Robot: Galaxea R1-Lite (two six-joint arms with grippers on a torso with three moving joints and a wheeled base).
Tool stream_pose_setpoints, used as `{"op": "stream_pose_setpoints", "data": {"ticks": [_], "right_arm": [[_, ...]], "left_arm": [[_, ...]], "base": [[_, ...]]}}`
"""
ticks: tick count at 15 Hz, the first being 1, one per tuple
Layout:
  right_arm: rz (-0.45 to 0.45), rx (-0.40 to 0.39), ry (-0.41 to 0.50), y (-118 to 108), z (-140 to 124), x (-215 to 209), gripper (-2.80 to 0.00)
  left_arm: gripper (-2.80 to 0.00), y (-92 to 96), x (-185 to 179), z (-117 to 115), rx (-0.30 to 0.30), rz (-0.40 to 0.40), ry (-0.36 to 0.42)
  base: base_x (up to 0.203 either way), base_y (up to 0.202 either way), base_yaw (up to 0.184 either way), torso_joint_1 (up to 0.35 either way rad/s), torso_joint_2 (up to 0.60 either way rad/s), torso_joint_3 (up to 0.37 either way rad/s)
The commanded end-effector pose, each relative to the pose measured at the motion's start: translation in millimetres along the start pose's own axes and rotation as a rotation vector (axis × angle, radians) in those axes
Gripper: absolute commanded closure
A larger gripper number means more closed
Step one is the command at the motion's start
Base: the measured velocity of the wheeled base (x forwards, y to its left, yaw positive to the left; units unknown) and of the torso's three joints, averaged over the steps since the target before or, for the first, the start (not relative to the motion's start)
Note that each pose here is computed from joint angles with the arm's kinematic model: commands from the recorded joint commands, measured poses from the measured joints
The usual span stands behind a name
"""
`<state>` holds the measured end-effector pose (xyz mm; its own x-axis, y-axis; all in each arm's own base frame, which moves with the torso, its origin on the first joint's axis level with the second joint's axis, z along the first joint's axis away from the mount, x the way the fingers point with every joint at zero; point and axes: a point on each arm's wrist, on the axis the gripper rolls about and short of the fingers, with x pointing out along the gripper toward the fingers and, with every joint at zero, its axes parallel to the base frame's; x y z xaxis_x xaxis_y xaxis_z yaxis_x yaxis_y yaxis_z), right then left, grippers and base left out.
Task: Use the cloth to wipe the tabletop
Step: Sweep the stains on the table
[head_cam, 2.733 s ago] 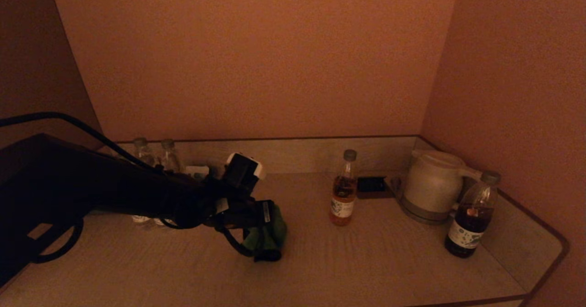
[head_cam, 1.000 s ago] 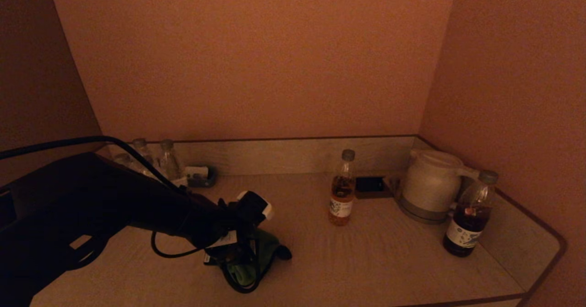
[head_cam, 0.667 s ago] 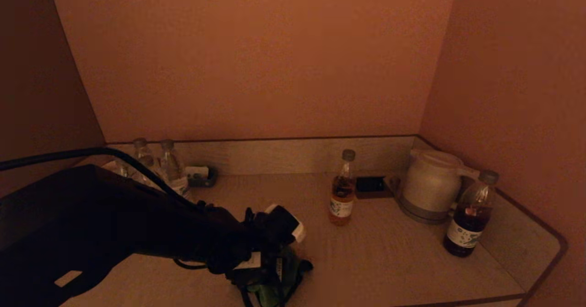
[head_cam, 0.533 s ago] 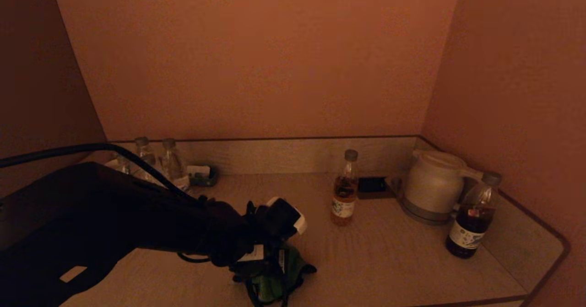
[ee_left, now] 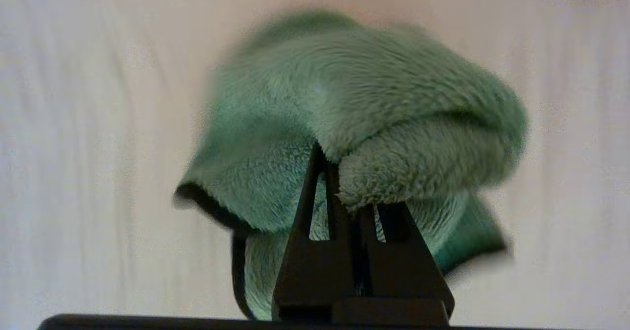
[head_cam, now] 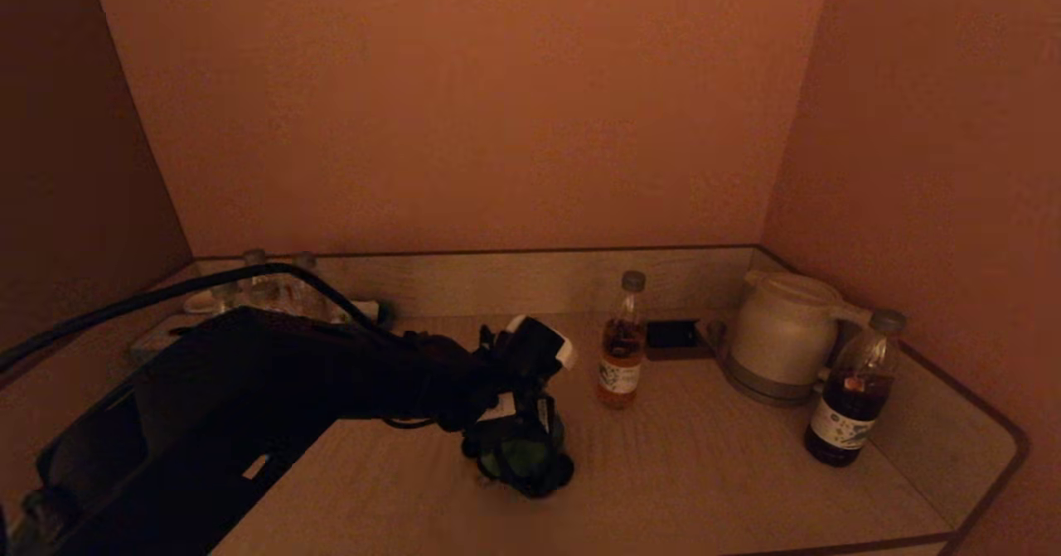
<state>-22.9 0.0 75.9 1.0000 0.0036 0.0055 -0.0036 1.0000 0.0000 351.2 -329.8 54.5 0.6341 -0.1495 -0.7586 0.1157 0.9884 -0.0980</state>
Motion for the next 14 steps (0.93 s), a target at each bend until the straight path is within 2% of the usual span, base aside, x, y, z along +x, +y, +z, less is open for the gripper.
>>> {"op": "stream_pose_setpoints", "data": {"ticks": [1, 2, 4, 6, 9, 12, 14], "right_arm": [[0.001, 0.0, 0.001, 0, 0, 0, 0.0], [0.001, 0.0, 0.001, 0, 0, 0, 0.0], [0.001, 0.0, 0.001, 0, 0, 0, 0.0], [0.001, 0.0, 0.001, 0, 0, 0, 0.0], [0.001, 0.0, 0.001, 0, 0, 0, 0.0], [0.001, 0.0, 0.001, 0, 0, 0, 0.0], [0.001, 0.0, 0.001, 0, 0, 0, 0.0]], "left_arm": [[0.0, 5.3, 36, 4, -0.003, 0.028, -0.004], [0.0, 14.5, 46, 5, 0.009, 0.048, 0.001], [0.0, 36.7, 56, 15, -0.031, 0.086, 0.003], [0.0, 40.5, 57, 16, -0.038, 0.094, 0.005], [0.0, 89.3, 65, 39, -0.132, 0.199, -0.015], [0.0, 112.6, 56, 44, -0.191, 0.271, 0.02], [0.0, 124.4, 45, 48, -0.219, 0.292, 0.029]], "base": [[0.0, 0.0, 0.0, 0.0, 0.0, 0.0], [0.0, 0.0, 0.0, 0.0, 0.0, 0.0], [0.0, 0.0, 0.0, 0.0, 0.0, 0.0], [0.0, 0.0, 0.0, 0.0, 0.0, 0.0], [0.0, 0.0, 0.0, 0.0, 0.0, 0.0], [0.0, 0.0, 0.0, 0.0, 0.0, 0.0], [0.0, 0.0, 0.0, 0.0, 0.0, 0.0]]}}
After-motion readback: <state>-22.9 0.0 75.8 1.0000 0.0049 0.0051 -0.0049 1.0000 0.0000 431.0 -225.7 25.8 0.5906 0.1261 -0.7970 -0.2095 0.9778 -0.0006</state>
